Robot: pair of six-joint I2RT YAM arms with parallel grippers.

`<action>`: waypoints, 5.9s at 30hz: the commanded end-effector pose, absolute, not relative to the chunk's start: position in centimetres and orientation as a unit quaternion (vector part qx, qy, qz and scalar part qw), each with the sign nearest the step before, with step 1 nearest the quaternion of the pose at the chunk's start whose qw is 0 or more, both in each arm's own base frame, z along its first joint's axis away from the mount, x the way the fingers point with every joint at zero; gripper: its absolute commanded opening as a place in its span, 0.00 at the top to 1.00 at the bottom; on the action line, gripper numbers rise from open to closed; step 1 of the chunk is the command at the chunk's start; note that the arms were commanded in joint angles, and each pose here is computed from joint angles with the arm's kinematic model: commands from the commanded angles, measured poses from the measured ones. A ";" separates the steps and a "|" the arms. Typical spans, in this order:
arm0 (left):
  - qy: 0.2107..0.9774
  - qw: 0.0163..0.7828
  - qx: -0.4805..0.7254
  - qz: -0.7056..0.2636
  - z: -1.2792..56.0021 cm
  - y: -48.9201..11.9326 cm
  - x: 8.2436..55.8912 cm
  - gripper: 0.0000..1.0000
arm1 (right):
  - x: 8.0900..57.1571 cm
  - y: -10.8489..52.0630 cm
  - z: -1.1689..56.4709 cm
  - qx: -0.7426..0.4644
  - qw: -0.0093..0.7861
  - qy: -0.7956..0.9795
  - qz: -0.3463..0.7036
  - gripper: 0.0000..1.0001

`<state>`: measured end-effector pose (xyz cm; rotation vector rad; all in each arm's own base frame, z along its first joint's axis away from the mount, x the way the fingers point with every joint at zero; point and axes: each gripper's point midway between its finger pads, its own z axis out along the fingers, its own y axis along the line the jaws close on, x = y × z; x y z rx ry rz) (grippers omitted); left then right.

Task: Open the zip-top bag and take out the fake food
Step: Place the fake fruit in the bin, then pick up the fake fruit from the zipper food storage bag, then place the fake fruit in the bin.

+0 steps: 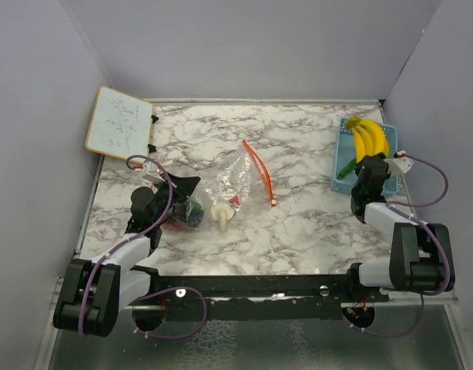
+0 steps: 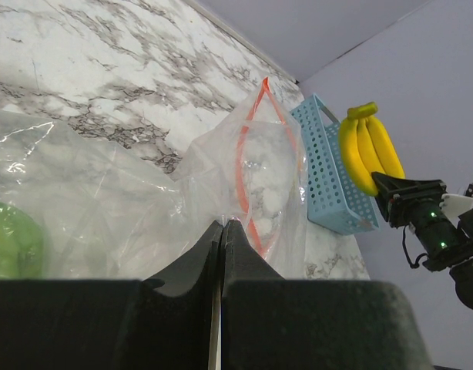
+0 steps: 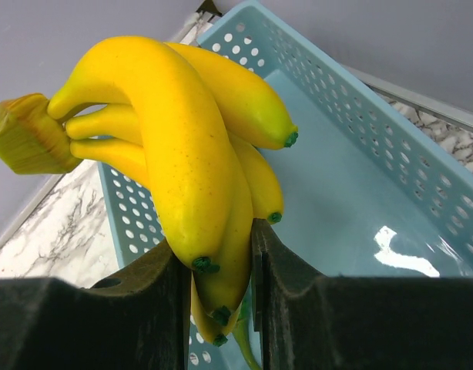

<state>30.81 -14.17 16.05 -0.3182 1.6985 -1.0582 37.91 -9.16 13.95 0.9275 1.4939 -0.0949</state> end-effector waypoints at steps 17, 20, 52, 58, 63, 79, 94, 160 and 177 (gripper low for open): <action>0.710 0.534 -0.123 -0.442 16.0 -14.1 30.9 1.00 | 41.4 -7.3 17.8 0.335 0.667 0.666 0.015 0.26; 0.710 0.532 -0.122 -0.444 15.9 -14.2 30.9 1.00 | 40.3 -5.4 18.6 0.292 0.673 0.678 0.049 0.30; 0.724 0.515 -0.105 -0.446 15.8 -14.8 30.9 1.00 | 37.1 24.3 9.7 -0.131 0.479 0.747 0.443 0.91; 0.728 0.516 -0.109 -0.439 15.7 -14.7 31.3 1.00 | 33.6 26.8 9.8 -0.195 0.452 0.694 0.525 0.92; 0.718 0.517 -0.110 -0.453 16.2 -15.1 32.6 1.00 | 30.3 29.0 8.8 -0.235 0.421 0.676 0.557 0.90; 0.725 0.507 -0.103 -0.455 15.4 -15.6 33.4 1.00 | 26.8 35.2 5.6 -0.296 0.393 0.687 0.535 0.78; 0.728 0.504 -0.111 -0.451 14.6 -15.2 32.5 1.00 | 24.9 37.1 3.6 -0.327 0.366 0.697 0.522 0.52; 0.720 0.503 -0.110 -0.465 15.3 -15.4 31.6 1.00 | 36.2 -1.1 16.8 0.170 0.612 0.767 0.087 0.74; 0.714 0.503 -0.105 -0.476 15.7 -15.7 31.6 1.00 | 34.7 -3.5 16.9 0.183 0.632 0.752 0.023 0.21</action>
